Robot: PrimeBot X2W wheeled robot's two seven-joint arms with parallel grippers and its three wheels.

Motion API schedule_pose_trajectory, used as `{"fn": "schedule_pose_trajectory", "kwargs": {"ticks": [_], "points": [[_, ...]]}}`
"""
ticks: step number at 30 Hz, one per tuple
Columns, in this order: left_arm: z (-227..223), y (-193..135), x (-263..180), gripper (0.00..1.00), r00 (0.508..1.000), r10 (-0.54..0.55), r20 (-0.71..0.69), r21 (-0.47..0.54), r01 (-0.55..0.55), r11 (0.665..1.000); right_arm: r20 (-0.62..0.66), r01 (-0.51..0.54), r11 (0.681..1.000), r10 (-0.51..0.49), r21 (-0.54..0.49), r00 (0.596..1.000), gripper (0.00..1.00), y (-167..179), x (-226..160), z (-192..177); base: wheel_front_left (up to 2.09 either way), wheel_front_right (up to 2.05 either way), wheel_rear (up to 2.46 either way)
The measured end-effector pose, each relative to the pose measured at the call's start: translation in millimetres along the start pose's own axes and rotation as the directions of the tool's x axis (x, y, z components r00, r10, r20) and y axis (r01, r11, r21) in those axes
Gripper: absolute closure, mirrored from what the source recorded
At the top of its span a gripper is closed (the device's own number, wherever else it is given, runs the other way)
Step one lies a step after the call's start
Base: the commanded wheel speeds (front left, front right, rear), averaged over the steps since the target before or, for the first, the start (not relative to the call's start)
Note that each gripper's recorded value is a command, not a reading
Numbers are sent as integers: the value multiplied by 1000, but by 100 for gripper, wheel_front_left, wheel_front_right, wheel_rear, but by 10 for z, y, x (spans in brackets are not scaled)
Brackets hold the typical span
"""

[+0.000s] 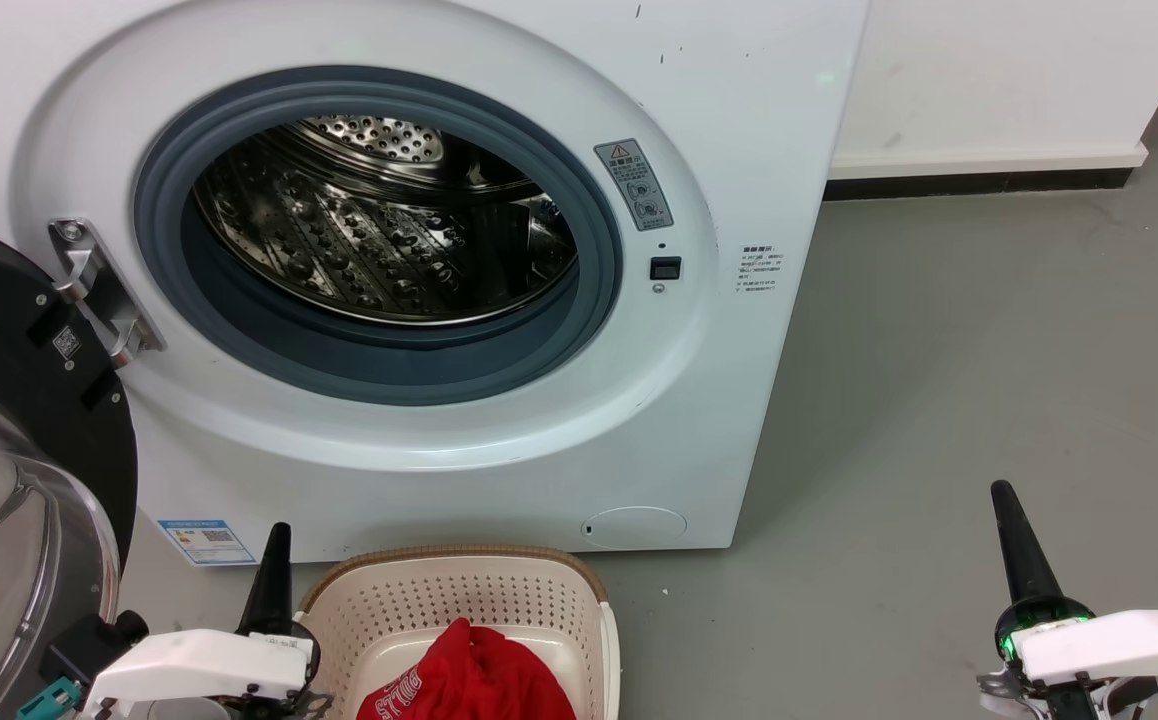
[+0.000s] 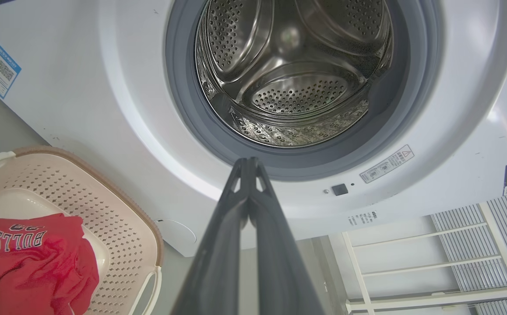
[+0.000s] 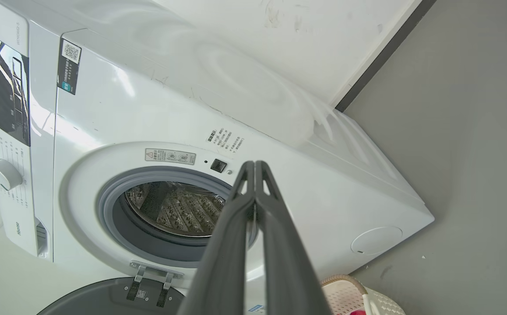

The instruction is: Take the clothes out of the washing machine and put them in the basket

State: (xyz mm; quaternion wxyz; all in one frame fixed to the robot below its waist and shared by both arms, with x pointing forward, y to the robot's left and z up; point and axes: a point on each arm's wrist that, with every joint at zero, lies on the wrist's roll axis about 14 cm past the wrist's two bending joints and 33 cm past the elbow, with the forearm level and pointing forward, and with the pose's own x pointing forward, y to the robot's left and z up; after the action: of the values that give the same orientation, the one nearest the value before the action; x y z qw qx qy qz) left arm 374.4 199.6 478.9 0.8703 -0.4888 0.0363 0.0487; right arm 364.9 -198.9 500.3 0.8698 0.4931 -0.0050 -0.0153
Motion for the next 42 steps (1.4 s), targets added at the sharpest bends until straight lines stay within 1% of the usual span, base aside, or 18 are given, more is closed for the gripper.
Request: {"fn": "schedule_pose_trajectory", "kwargs": {"ticks": [10, 21, 26, 42], "points": [[15, -37, 27, 100, 1000, -16, -5, -108, 15, 994, -8, 8, 994, -7, 105, 1000, 100, -13, 39, 1, 0, 0, 0], [30, -69, 43, 100, 999, -32, -9, -217, 29, 976, -15, 12, 977, -9, 211, 1000, 100, -14, 84, 6, 0, 0, 0], [40, -99, 56, 100, 999, -46, -10, -271, 42, 962, -18, 14, 965, -10, 263, 1000, 100, -17, 104, 7, 0, 0, 0], [76, -158, 82, 100, 997, -75, -5, -397, 67, 915, -25, 12, 922, -3, 388, 1000, 100, -1, 161, 16, 0, 0, 0]]}}
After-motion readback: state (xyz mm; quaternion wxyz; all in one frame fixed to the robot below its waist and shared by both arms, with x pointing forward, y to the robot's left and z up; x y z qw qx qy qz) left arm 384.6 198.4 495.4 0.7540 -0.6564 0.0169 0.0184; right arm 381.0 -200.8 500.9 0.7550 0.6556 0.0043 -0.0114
